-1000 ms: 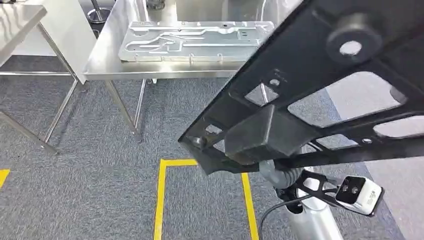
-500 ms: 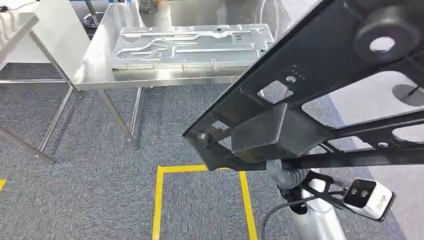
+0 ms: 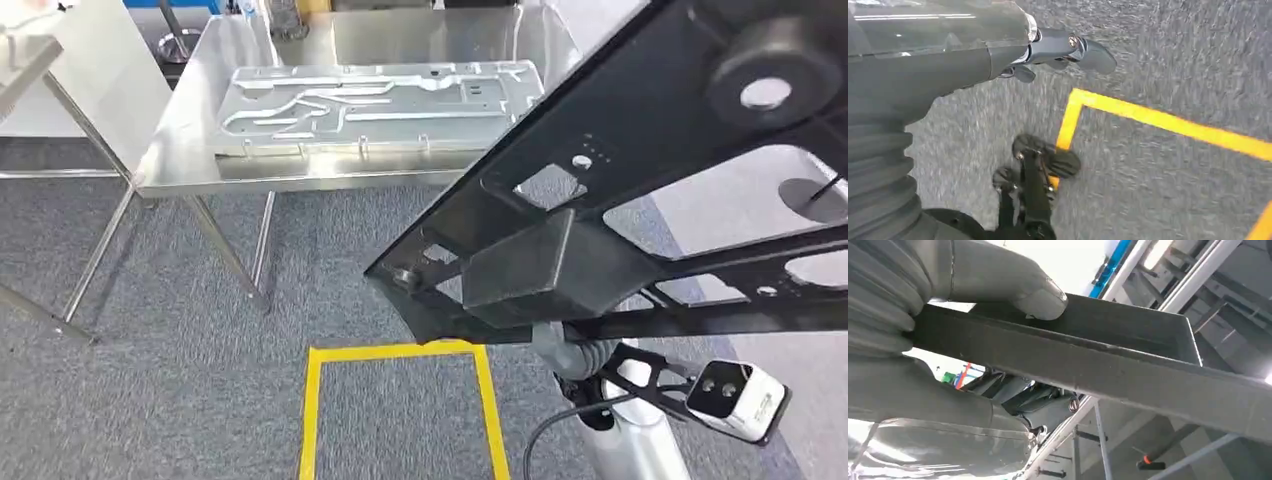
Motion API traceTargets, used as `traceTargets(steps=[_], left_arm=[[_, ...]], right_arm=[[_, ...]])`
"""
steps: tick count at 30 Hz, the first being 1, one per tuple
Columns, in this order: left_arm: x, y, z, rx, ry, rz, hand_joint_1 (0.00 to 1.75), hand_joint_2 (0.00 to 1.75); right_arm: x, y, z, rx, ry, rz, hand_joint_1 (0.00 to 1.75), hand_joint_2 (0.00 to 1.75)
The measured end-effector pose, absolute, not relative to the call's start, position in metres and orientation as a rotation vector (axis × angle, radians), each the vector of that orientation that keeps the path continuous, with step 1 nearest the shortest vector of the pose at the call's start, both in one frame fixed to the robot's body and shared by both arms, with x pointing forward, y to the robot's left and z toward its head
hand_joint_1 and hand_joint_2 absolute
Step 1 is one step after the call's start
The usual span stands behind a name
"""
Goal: Take the parts from the cabinet and place them on the table.
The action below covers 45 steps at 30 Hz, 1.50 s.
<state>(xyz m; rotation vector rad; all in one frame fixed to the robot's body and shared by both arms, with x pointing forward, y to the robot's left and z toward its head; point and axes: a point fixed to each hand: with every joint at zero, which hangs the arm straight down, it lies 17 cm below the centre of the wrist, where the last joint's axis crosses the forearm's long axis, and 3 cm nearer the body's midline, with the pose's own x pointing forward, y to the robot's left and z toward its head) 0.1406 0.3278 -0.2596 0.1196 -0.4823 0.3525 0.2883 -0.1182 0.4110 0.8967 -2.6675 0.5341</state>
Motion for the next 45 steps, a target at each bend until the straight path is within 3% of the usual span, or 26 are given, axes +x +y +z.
traceTargets(steps=[45], left_arm=[[0.127,0.348,-0.263,0.165,-0.444,0.411,0.0,1.75]], right_arm=[[0.283,-0.121,0.412,0.887,-2.678,0.533,1.75,1.75]])
